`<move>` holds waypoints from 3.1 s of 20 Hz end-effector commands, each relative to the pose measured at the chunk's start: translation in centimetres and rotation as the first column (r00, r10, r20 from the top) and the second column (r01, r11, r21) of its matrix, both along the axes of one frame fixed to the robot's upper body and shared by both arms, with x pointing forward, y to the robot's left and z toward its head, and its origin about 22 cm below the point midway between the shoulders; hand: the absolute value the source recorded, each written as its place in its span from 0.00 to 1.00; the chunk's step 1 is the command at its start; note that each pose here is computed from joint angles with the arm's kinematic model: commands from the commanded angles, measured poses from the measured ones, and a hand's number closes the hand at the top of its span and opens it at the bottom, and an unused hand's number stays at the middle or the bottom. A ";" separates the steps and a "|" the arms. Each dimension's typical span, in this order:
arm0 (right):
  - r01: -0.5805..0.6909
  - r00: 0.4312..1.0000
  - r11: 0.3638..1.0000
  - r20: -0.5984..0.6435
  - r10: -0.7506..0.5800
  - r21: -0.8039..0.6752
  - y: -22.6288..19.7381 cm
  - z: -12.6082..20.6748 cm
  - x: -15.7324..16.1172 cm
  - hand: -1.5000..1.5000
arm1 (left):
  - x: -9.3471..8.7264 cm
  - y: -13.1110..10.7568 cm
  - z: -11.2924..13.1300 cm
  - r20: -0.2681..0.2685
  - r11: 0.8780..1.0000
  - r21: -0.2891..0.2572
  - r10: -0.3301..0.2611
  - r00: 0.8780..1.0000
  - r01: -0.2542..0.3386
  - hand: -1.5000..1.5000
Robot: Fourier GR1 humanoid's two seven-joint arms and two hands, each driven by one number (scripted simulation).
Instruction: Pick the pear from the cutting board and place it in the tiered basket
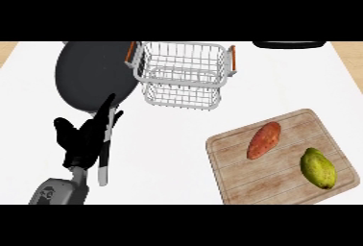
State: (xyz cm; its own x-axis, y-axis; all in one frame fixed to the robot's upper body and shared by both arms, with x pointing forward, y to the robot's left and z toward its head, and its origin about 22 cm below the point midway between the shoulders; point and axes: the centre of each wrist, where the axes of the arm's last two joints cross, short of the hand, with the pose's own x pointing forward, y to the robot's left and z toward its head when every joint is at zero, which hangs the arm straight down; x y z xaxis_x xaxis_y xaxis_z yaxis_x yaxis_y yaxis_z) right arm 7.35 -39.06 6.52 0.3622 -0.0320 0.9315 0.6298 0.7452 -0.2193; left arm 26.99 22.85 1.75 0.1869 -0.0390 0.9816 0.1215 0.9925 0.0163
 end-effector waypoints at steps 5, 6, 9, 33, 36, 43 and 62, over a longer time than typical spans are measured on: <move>-0.074 0.963 0.997 -0.258 0.077 0.022 0.5 9.4 3.0 0.00 | 1.5 0.1 1.1 0.031 0.999 0.000 -0.033 0.999 0.033 0.50; -0.090 0.965 0.994 -0.243 0.101 0.056 2.6 10.0 3.7 0.00 | 1.0 -1.1 0.2 0.021 0.998 -0.001 -0.057 0.998 0.057 0.50; -0.105 0.954 0.990 -0.272 0.128 0.097 3.5 11.2 5.4 0.00 | 1.8 -0.9 2.1 0.012 0.998 0.011 -0.060 0.998 0.060 0.50; -0.137 0.824 0.983 -0.536 0.181 0.122 6.3 4.9 9.6 0.00 | 1.3 0.9 1.1 0.009 0.998 -0.014 -0.068 0.998 0.068 0.50; -0.115 0.825 0.989 -0.546 0.146 0.091 7.1 3.9 8.4 0.00 | 0.5 1.1 0.3 0.013 0.999 -0.011 -0.048 0.999 0.048 0.50; -0.096 0.825 0.989 -0.547 0.142 0.113 7.4 2.9 8.4 0.00 | 0.8 -1.7 1.7 -0.001 0.999 -0.025 -0.040 0.999 0.040 0.50; -0.047 0.836 0.988 -0.535 0.120 0.149 7.2 -3.9 12.0 0.00 | 1.4 -1.2 1.3 0.023 0.999 -0.006 -0.040 0.999 0.040 0.50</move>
